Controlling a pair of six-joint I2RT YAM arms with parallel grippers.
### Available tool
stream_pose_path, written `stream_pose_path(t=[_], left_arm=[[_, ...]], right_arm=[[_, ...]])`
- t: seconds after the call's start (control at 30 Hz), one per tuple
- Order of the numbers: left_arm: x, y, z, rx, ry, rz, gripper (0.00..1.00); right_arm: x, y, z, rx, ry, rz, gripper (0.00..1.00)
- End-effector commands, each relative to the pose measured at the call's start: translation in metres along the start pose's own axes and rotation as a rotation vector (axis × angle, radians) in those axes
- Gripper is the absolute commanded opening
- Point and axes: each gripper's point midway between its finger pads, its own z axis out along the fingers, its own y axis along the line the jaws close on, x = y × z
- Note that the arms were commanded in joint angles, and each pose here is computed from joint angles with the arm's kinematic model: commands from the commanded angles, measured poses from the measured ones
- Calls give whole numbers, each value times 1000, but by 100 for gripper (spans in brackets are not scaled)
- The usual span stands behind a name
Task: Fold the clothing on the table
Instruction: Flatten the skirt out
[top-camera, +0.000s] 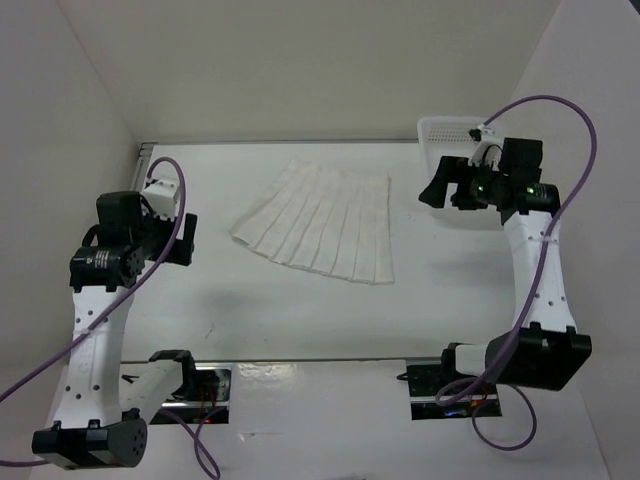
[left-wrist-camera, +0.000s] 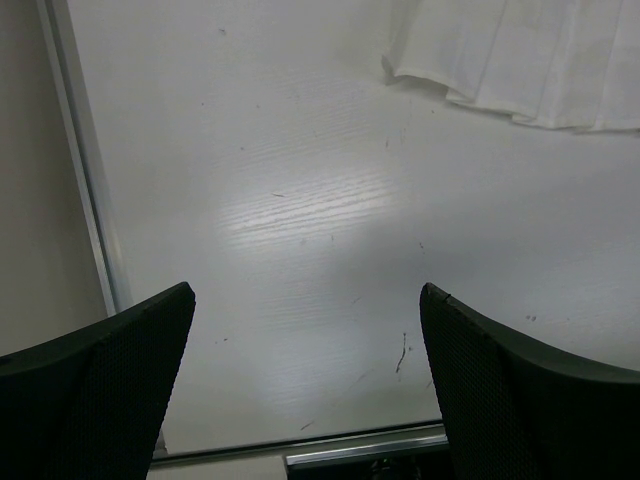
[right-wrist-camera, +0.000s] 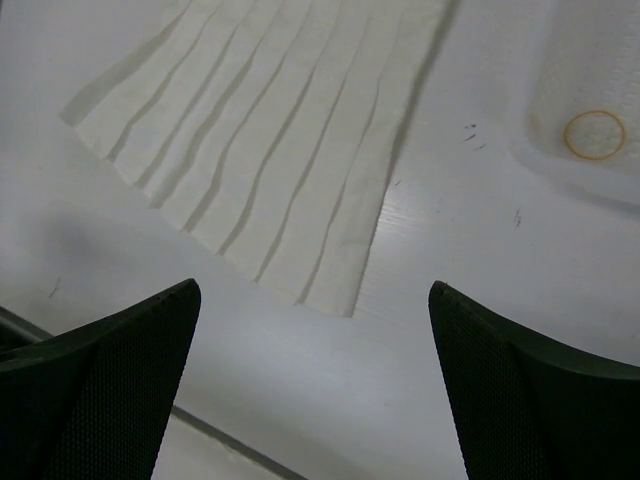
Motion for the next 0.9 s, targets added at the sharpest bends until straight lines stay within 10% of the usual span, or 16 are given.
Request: stream_pose_path(t=[0.0,0.2,0.87], left_arm=[[-6,6,1,-12,-11,3,99],[-7,11,4,-27,1,4,99],[-65,19,81,86,162,-47,100]], right_arm=[[-1,17,18,-54,78,-99,99],[20,70,79,-16,183,-308,99],[26,-7,203,282,242,-296,99]])
